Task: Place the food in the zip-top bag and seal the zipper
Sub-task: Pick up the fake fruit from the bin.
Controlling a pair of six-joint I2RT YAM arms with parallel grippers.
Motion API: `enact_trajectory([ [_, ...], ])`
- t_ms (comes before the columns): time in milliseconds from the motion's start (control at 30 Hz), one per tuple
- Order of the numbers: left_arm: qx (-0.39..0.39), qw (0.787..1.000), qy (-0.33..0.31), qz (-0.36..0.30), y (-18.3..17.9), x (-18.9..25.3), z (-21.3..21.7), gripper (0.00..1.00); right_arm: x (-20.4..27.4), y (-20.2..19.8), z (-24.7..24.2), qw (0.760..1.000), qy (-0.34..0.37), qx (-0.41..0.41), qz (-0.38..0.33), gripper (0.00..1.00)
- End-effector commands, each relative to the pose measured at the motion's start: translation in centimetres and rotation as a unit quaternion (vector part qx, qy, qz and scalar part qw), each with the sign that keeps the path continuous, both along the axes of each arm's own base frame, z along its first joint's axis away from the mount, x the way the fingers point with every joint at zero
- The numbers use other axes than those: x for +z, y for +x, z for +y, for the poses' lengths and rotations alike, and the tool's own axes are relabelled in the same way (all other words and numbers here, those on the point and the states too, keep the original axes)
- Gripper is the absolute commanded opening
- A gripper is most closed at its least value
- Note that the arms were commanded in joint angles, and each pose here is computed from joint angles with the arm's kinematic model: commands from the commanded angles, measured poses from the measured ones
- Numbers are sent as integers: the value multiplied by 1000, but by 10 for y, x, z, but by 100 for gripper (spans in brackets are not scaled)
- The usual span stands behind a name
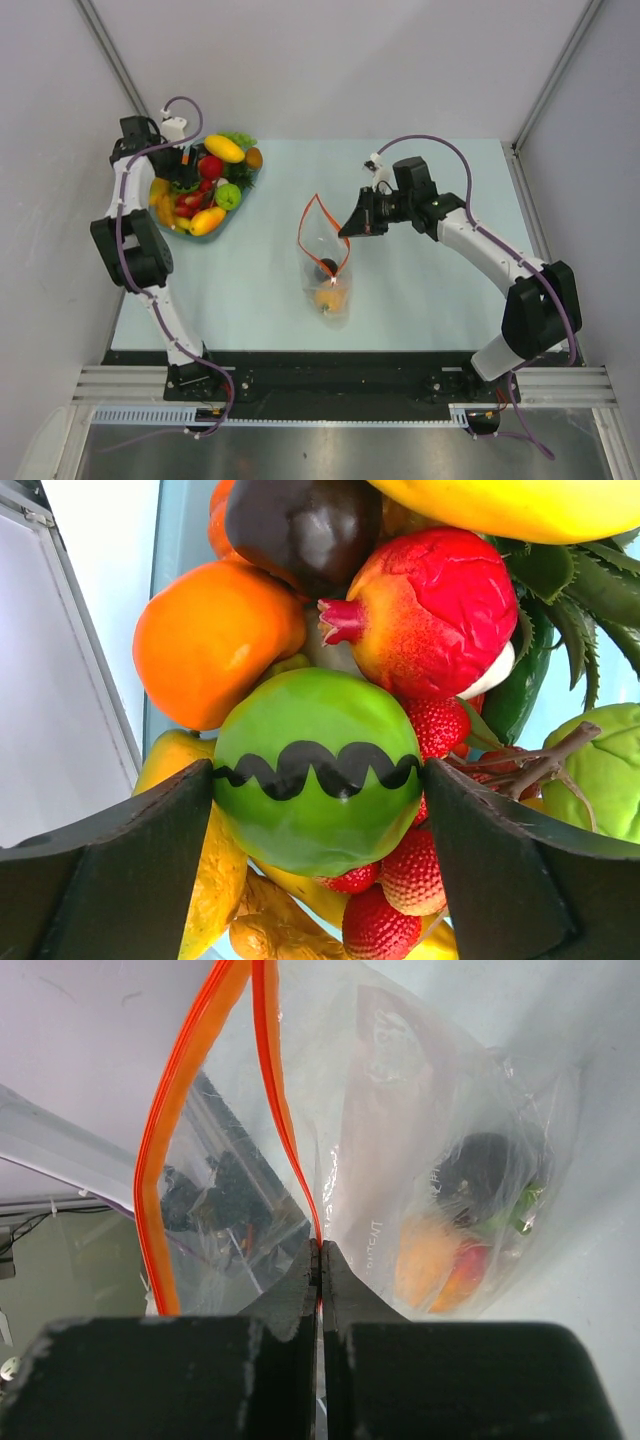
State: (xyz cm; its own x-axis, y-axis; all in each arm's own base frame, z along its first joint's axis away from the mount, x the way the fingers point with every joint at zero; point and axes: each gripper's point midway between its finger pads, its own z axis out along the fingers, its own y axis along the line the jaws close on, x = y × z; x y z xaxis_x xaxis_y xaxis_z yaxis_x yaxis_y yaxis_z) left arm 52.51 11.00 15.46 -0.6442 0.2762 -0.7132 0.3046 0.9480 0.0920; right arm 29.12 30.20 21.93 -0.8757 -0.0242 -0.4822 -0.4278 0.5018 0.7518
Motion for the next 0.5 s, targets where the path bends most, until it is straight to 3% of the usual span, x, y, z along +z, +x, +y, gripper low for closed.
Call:
enact_trajectory([
  [0,0,1000,10,-28,4,26,9,83,10,5,4,1000,6,9,-19,0],
  [100,-10,999,6,-32,-6,39,7,71,9,4,4,1000,6,11,-21,0],
  [200,-13,998,1,-56,-14,65,5,50,8,3,3,1000,4,13,-23,0],
  [367,-26,993,-16,-114,-29,126,-14,43,9,4,3,1000,5,14,-25,0],
  [467,-84,986,-37,-138,-57,165,-59,42,11,4,5,999,10,14,-27,0],
])
